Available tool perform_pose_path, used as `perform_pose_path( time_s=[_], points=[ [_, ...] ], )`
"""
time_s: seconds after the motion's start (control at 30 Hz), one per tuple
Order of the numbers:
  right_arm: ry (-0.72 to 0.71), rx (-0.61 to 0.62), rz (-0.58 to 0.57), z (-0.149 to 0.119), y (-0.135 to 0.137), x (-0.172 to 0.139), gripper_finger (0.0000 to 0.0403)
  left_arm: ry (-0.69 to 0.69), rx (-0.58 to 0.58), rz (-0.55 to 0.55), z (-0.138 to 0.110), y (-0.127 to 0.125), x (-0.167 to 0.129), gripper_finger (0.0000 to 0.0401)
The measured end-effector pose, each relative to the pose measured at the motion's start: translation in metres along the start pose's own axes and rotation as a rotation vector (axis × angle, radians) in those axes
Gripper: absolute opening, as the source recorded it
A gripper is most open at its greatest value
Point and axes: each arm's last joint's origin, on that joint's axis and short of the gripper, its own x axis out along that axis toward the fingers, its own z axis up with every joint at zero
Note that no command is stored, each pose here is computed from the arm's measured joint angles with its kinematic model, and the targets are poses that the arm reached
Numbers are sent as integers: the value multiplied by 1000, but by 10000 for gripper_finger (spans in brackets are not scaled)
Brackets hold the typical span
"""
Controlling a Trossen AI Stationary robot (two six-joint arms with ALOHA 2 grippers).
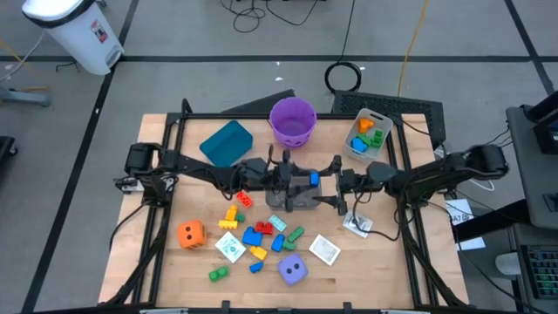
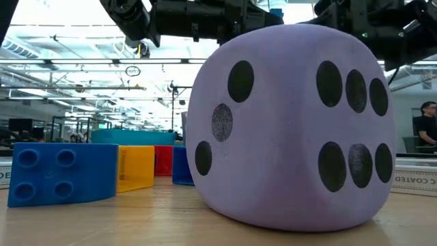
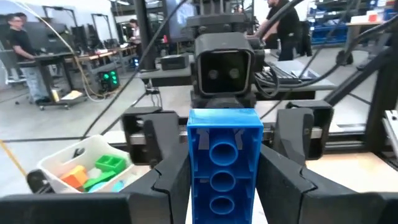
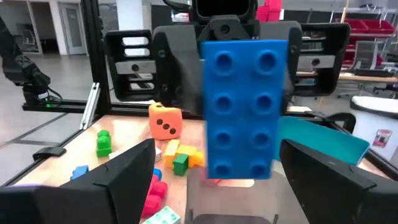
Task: Pick & Place Toys
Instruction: Put the dark blue game piece into the white bin
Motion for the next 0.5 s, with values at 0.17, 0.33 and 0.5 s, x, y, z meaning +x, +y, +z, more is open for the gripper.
perform_pose_path(
  time_s=[0.17,0.33,0.5],
  points=[
    [9,-3,2,-1,0,6,322,-4,0,-54,0,-3,0,154],
    [5,4,18,1,3,9,308,1,-2,-39,0,-3,0,154],
    [0,-7,31,2,7,10,264,7,-8,-37,-1,-3,0,154]
  ],
)
